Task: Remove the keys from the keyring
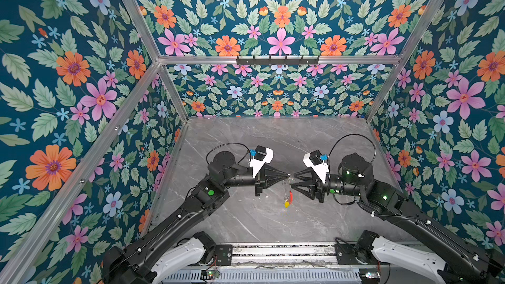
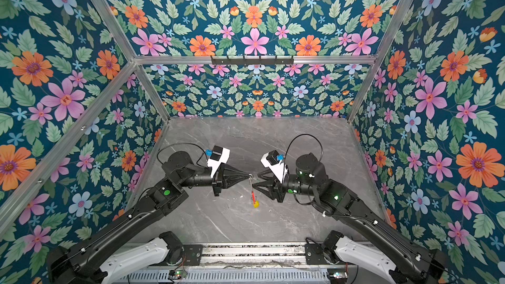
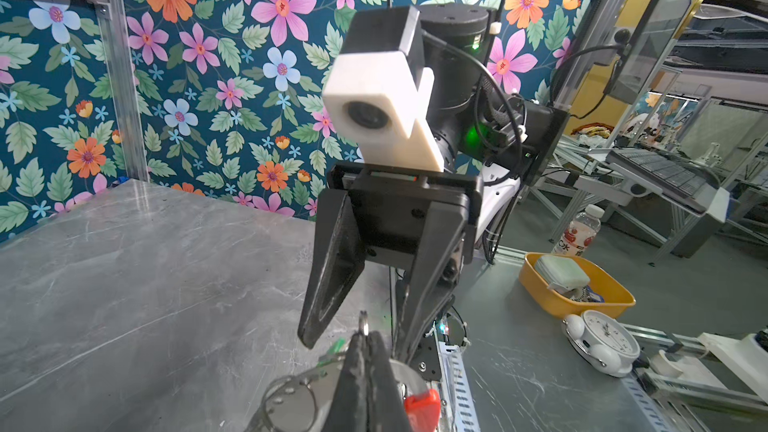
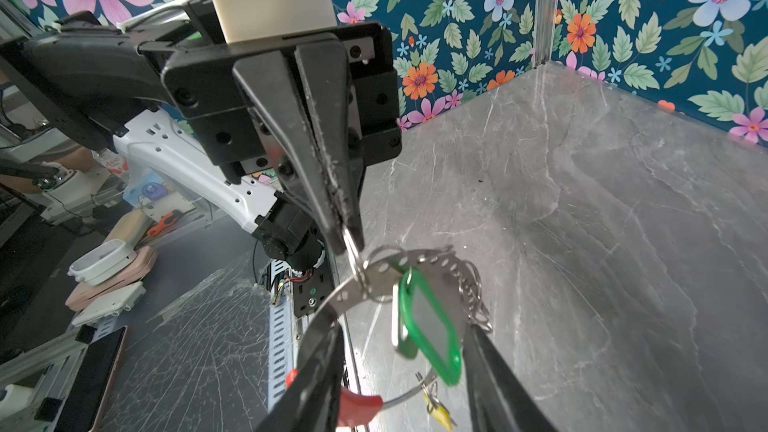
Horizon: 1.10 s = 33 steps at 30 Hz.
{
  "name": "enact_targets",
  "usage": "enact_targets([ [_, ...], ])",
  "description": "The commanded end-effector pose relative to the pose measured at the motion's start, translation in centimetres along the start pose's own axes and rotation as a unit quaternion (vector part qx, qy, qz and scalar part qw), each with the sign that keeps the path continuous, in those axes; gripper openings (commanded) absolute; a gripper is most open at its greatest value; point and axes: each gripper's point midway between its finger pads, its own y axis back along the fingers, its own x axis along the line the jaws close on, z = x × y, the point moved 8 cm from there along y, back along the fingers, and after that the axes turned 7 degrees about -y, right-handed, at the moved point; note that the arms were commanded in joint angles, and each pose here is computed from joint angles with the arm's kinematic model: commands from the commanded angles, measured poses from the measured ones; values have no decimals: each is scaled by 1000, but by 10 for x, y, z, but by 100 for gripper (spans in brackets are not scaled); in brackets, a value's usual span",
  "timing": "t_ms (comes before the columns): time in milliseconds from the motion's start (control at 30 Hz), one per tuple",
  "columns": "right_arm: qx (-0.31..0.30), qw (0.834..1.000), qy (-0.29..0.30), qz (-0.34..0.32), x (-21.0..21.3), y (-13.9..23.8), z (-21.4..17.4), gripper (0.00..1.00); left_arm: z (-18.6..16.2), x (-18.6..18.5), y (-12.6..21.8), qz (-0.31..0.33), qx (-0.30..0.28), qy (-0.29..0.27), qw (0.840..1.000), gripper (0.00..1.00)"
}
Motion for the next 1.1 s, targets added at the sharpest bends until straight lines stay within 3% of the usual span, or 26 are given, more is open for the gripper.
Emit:
enact_targets([
  [0,-21,1000,8,9,2,-2,9,42,10,-2,0,-8,-23,-19,1000,0],
  [200,-11,1000,9,12,1,-6,10,30,8,-3,0,-16,-21,-16,1000,0],
  [467,-5,1000,11,22,4,-5,10,0,8,0,1,7,-33,-15,999,0],
  [1067,7,999,15,42,9,-15,8,0,10,2,8,49,-87,-20,995,0],
])
